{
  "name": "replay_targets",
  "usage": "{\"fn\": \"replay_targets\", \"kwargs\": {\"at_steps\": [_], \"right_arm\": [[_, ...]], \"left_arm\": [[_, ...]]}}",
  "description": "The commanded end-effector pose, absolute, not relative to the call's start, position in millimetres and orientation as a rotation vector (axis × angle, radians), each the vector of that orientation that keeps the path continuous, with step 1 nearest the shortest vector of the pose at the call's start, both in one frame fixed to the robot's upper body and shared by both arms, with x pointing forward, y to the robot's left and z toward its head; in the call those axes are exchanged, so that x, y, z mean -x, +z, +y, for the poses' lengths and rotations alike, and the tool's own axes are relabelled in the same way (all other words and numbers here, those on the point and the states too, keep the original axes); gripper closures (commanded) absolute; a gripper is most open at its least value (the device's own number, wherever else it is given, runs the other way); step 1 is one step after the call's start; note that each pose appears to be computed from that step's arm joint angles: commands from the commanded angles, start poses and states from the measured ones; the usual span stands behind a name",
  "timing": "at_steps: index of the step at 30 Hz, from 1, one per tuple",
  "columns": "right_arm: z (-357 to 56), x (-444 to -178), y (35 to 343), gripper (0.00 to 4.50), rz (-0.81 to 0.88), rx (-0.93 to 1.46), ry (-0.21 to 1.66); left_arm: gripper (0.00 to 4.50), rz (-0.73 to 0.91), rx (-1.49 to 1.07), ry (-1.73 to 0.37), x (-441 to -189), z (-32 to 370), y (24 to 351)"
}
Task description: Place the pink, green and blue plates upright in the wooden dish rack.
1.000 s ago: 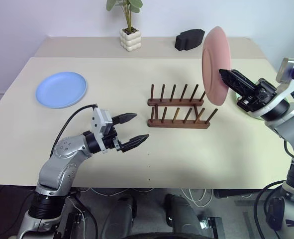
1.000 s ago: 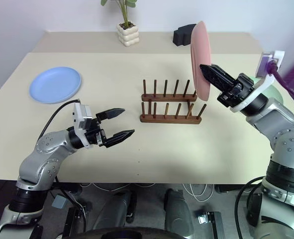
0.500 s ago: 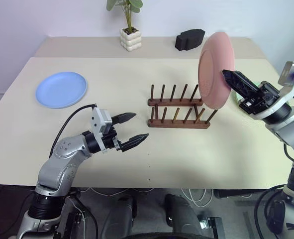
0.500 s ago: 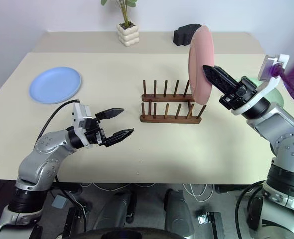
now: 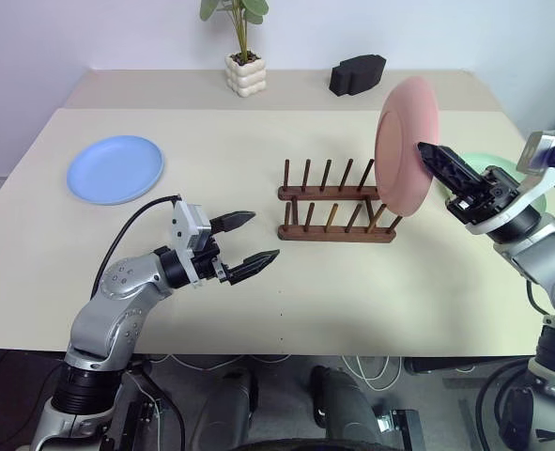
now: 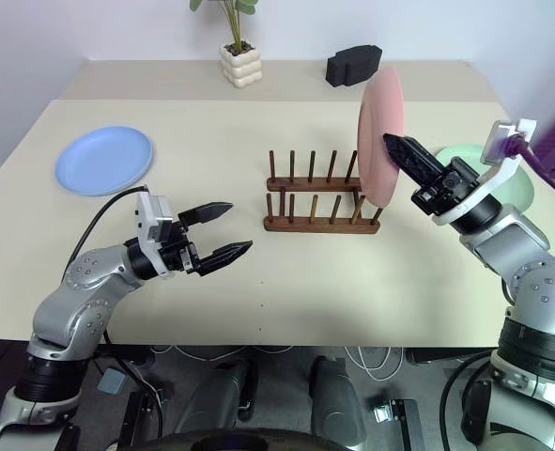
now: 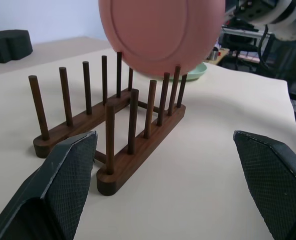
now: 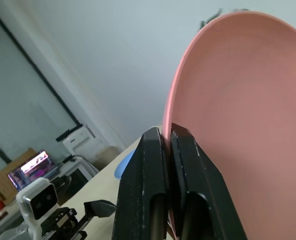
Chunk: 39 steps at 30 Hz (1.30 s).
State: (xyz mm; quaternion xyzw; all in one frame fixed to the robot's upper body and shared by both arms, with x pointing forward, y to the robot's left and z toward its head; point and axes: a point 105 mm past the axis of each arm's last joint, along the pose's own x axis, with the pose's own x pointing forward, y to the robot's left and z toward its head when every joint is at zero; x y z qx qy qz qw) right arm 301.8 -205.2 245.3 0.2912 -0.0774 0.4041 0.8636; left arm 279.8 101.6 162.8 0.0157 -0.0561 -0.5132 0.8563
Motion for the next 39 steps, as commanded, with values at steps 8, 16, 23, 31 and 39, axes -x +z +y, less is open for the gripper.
{"fn": "replay_targets", "kwargs": {"at_steps": [8,16,23,31,39], "right_arm": [[-218.1,-304.4,248.2,1.57,-0.229,-0.635,0.818],[-242.0,-314.4,262.6,0.05,-0.341,-0.525,0.687],[-310.9,-328.6,268.6,0.05,-0.34,-0.246,0.352],[-344.4,-346.2,180.8,0.05,0.119,0.346,0.211],[-349.1,-367.1,137.8,0.05,0.294,0.577,0.219]], "left_arm": [[0.0,-0.169,-0.061,-1.074,-276.2,106.4,172.9],[0.0,-0.168,-0.065,-1.066,-276.5,109.0,170.7],[0.0,-0.163,-0.067,-1.076,-276.2,107.9,170.2],[0.0,-0.146,-0.048,-1.172,-267.3,98.5,167.1],[0.0,-0.15,-0.052,-1.166,-271.0,96.0,167.4]]}}
